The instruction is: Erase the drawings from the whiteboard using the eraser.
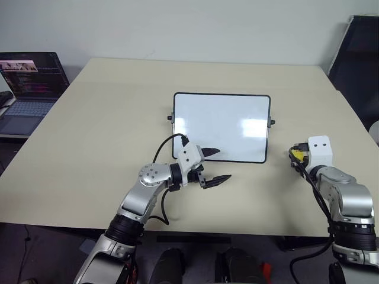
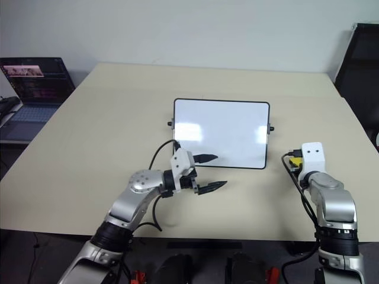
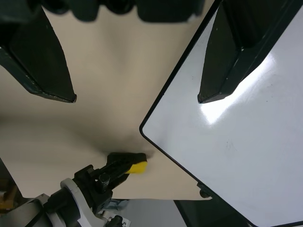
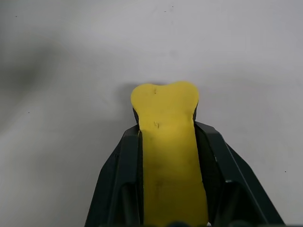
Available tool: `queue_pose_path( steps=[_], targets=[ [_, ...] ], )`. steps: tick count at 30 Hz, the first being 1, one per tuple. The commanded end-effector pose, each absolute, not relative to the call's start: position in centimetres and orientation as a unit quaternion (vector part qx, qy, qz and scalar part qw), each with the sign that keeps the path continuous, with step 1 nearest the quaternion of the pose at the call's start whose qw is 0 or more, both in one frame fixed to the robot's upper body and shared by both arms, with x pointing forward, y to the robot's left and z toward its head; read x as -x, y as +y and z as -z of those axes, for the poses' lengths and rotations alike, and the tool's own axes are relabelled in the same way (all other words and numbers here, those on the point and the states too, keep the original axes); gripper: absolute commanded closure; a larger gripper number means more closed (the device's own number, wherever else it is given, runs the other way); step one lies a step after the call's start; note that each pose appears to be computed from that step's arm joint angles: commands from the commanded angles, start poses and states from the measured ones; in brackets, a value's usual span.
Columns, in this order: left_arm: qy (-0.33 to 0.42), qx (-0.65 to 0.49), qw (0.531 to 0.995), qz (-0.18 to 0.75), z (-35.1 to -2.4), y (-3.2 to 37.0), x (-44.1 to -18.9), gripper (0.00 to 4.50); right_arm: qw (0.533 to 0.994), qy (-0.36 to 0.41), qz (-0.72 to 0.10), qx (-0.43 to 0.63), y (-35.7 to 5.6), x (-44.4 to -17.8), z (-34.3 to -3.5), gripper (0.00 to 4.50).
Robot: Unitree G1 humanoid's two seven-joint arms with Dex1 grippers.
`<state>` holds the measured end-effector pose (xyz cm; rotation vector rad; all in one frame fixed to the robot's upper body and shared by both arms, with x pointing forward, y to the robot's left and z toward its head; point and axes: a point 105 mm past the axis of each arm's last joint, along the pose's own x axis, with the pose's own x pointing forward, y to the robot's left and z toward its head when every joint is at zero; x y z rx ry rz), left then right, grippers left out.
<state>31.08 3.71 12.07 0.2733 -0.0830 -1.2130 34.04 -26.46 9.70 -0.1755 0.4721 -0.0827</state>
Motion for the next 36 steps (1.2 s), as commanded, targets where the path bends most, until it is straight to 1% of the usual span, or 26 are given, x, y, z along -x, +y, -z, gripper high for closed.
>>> queue_pose_path(
  steps=[1, 8, 9, 17, 21, 35, 36],
  targets=[
    [-0.073, -0.137, 0.809, 0.566, -13.75, 3.58, -31.12, 0.00, 0.974, 0.197, 0.048, 0.098, -26.82, -34.33, -11.72, 2.87],
    [-0.074, -0.138, 0.809, 0.567, -13.78, 3.56, -31.16, 0.00, 0.975, 0.199, 0.048, 0.085, -26.79, -34.35, -11.60, 2.87],
    [-0.073, -0.139, 0.809, 0.567, -13.78, 3.57, -31.17, 0.00, 0.976, 0.195, 0.050, 0.085, -26.83, -34.35, -11.74, 3.15],
    [-0.073, -0.140, 0.809, 0.566, -13.81, 3.63, -31.25, 0.00, 0.973, 0.201, 0.060, 0.094, -27.18, -34.37, -11.65, 3.15],
    [-0.074, -0.141, 0.809, 0.565, -13.83, 3.62, -31.28, 0.00, 0.977, 0.189, 0.054, 0.080, -26.98, -34.43, -11.94, 3.15],
    [-0.076, -0.142, 0.808, 0.567, -13.83, 3.49, -31.29, 0.00, 0.974, 0.194, 0.060, 0.097, -27.29, -34.42, -11.81, 3.15],
    [-0.076, -0.142, 0.808, 0.567, -13.82, 3.49, -31.29, 0.00, 0.975, 0.192, 0.058, 0.094, -27.22, -34.43, -11.86, 2.87]
  ],
)
